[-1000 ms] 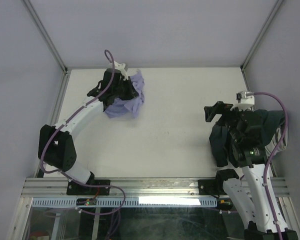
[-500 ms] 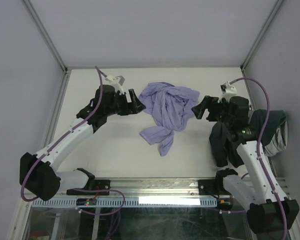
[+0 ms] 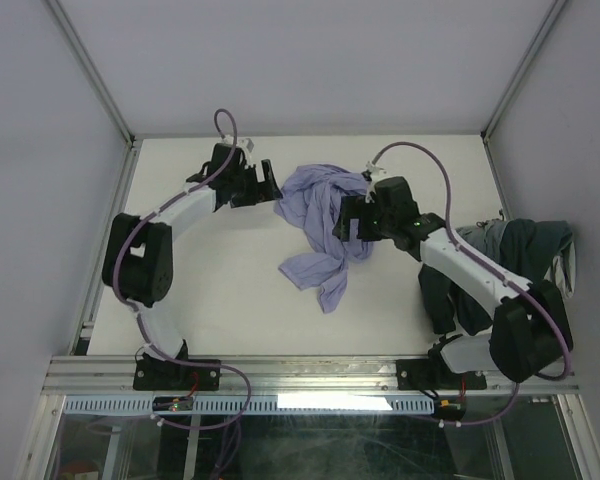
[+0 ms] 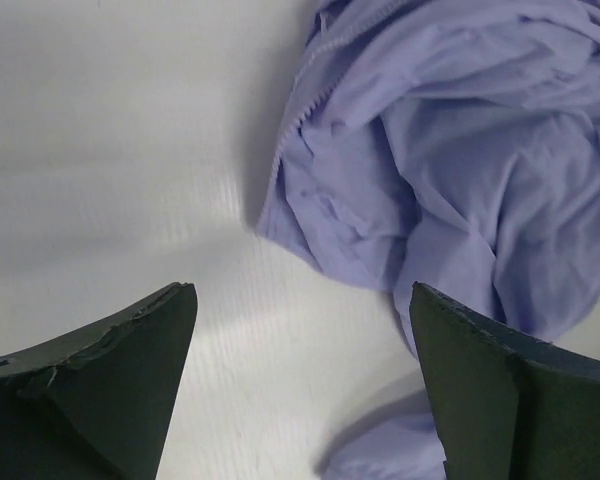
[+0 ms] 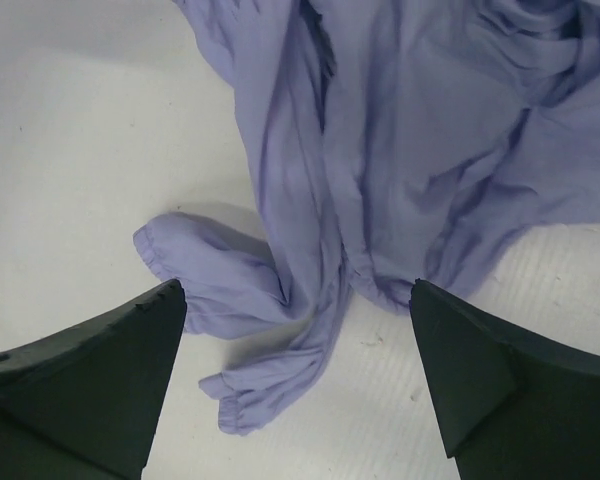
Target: Zip up the jacket
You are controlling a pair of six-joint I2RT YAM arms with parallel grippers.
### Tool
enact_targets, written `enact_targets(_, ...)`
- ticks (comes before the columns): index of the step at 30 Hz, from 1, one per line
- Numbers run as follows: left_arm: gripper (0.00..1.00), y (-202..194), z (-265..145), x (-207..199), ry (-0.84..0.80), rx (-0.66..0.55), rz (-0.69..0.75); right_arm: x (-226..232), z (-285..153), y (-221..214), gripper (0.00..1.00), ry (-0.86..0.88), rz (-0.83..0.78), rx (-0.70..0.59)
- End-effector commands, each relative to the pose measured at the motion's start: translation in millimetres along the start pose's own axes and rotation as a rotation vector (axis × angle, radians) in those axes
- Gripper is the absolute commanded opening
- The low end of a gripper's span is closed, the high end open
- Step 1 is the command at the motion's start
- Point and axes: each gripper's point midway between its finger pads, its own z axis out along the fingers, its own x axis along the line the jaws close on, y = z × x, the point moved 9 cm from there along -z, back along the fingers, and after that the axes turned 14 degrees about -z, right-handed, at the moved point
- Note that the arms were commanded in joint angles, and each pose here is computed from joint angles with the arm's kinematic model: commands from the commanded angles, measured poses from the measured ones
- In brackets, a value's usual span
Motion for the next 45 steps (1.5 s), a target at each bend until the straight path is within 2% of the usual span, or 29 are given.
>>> enact_targets(1, 0.9, 35, 33, -13, -0.033, -0.031, 0.133, 25, 25, 31, 0.96, -0.099, -0.047, -0.103)
enact_targets(7, 0.9, 50, 74, -13, -0.054, 0.011, 0.208, 42, 72, 27, 0.89, -0.168, -0.068, -0.047)
enact_targets(11, 0.85, 46, 93, -16, -0.131, 0.076, 0.212, 42, 95, 19, 0.84, -0.211, -0.081, -0.003)
enact_targets(14, 0.76, 42, 105, -15, -0.157, 0.111, 0.207, 39, 107, 11, 0.8, -0.234, -0.091, 0.032)
enact_targets(16, 0.62, 37, 111, -15, -0.177, 0.138, 0.198, 36, 111, 8, 0.73, -0.257, -0.103, 0.05)
enact_targets(18, 0.4, 34, 115, -15, -0.187, 0.151, 0.188, 30, 111, 8, 0.63, -0.291, -0.12, 0.052)
enact_targets(22, 0.0, 43, 105, -13, -0.164, 0.111, 0.164, 6, 100, 18, 0.25, -0.351, -0.114, 0.05)
enact_targets(25, 0.0, 74, 70, -18, -0.163, -0.011, 0.129, -24, 81, 37, 0.0, -0.418, -0.087, 0.016)
enact_targets(31, 0.0, 152, -42, -32, -0.152, -0.277, 0.1, -81, 22, 102, 0.0, -0.519, -0.03, -0.144)
enact_targets(35, 0.0, 176, -122, -64, -0.131, -0.426, 0.162, -94, -19, 155, 0.0, -0.514, -0.041, -0.285)
enact_targets(40, 0.0, 156, -195, -90, -0.204, -0.487, 0.184, -80, -45, 186, 0.02, -0.415, -0.101, -0.379)
enact_targets(45, 0.0, 104, -226, -81, -0.236, -0.425, 0.161, -85, -34, 151, 0.13, -0.439, -0.08, -0.27)
